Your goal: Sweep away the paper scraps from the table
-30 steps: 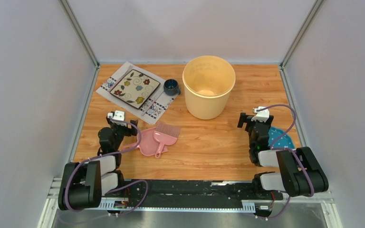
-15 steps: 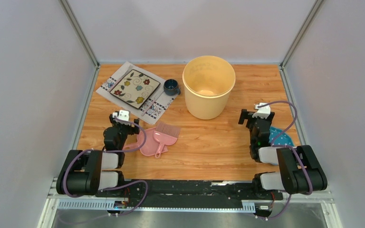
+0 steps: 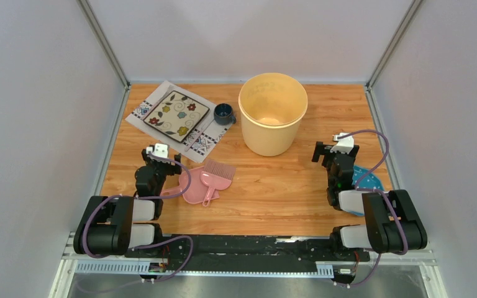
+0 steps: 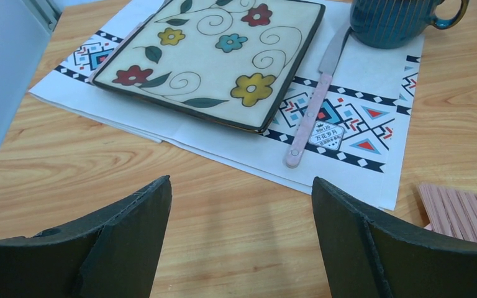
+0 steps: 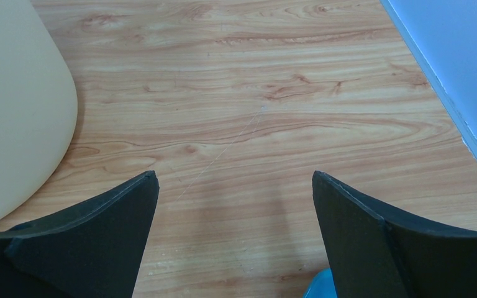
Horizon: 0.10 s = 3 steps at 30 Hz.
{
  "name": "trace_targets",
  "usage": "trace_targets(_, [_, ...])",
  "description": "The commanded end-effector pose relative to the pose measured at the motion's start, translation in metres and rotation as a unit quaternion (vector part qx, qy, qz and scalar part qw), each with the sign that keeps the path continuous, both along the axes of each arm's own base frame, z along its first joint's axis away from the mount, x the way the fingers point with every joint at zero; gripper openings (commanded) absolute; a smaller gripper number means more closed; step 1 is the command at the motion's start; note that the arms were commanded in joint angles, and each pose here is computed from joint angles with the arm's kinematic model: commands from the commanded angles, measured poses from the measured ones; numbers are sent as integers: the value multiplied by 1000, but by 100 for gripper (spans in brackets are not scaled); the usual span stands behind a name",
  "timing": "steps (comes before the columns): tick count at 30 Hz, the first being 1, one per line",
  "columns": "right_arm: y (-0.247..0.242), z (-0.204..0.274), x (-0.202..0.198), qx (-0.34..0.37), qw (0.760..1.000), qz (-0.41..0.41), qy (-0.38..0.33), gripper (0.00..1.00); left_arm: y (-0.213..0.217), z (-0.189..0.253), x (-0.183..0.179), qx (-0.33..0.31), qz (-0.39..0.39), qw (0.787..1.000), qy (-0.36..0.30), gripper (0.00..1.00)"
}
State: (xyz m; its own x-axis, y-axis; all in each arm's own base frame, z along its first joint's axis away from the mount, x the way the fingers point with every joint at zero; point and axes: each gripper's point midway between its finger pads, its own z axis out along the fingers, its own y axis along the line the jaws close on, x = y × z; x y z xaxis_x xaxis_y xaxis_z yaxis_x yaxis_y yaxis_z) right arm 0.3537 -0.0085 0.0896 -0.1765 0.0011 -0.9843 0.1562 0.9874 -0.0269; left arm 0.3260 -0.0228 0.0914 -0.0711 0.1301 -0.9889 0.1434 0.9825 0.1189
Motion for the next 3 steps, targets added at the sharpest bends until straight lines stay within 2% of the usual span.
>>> trace_targets(1, [0,16,10,7,1000,-2,-25,100,1,-72,-72,6,-5,995,96,90])
trace_targets(3, [-1,16,10,7,1000,-2,-26,100,1,-72,-71,7,-6,995,95,90])
